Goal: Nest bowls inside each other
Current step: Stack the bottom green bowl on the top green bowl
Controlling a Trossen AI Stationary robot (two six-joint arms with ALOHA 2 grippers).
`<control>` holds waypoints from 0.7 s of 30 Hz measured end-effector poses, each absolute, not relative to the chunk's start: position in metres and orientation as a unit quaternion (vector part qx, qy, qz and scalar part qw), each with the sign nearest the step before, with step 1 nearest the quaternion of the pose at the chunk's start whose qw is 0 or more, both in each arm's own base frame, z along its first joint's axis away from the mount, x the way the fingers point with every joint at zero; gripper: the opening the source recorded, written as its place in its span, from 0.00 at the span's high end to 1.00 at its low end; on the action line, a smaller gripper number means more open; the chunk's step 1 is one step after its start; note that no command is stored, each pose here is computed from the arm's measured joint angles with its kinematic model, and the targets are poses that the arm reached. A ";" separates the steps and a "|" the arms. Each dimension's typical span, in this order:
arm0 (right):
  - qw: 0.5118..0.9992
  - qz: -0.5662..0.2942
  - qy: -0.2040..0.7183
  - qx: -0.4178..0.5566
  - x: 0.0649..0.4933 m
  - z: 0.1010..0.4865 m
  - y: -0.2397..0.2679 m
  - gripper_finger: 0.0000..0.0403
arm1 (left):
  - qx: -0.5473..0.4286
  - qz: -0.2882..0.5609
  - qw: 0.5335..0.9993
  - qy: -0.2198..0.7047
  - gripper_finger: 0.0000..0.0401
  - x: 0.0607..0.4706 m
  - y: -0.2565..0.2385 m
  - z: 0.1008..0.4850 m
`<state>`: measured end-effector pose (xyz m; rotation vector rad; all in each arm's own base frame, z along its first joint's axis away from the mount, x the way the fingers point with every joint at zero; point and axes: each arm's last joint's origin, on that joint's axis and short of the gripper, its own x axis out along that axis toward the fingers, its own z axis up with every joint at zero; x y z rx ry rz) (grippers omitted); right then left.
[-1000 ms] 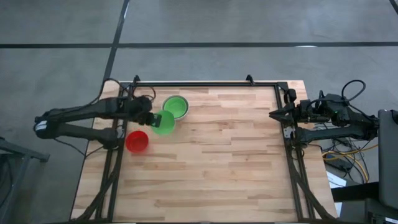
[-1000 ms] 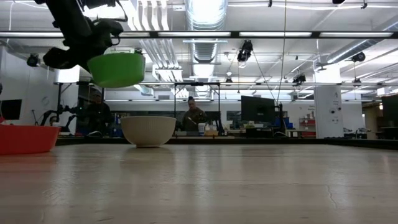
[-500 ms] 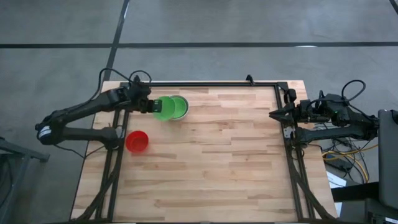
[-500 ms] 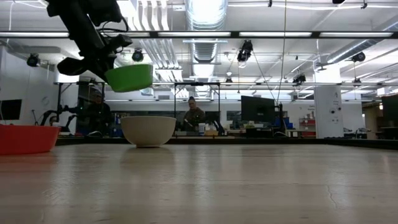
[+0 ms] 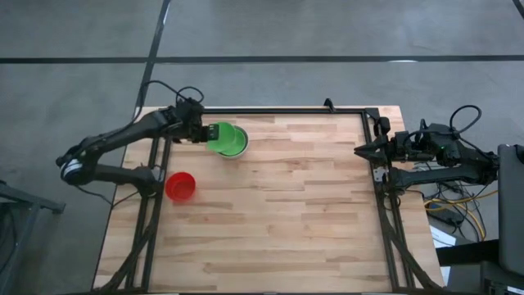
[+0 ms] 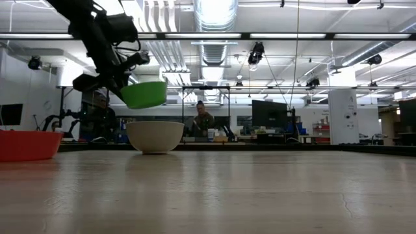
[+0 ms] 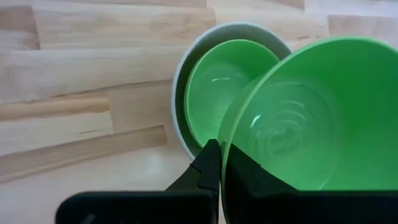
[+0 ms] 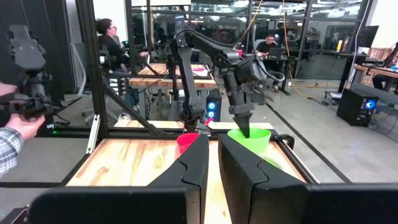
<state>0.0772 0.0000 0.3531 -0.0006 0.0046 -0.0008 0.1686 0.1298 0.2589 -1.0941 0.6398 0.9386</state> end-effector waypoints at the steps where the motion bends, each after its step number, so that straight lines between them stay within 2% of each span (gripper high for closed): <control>1: 1.000 0.000 0.002 0.000 0.077 0.353 0.000 0.92 | -0.492 0.422 0.704 0.292 0.99 0.170 0.131 0.258; 6: 1.000 -0.001 0.003 0.000 0.077 0.353 0.000 0.92 | -0.488 0.423 0.700 0.305 0.98 0.181 0.141 0.260; 13: 1.000 -0.001 0.002 0.000 0.077 0.353 0.000 0.92 | -0.494 0.441 0.671 0.334 0.98 0.194 0.156 0.257; 21: 1.000 -0.001 0.002 0.000 0.077 0.353 0.000 0.92 | -0.486 0.440 0.665 0.357 0.99 0.207 0.168 0.248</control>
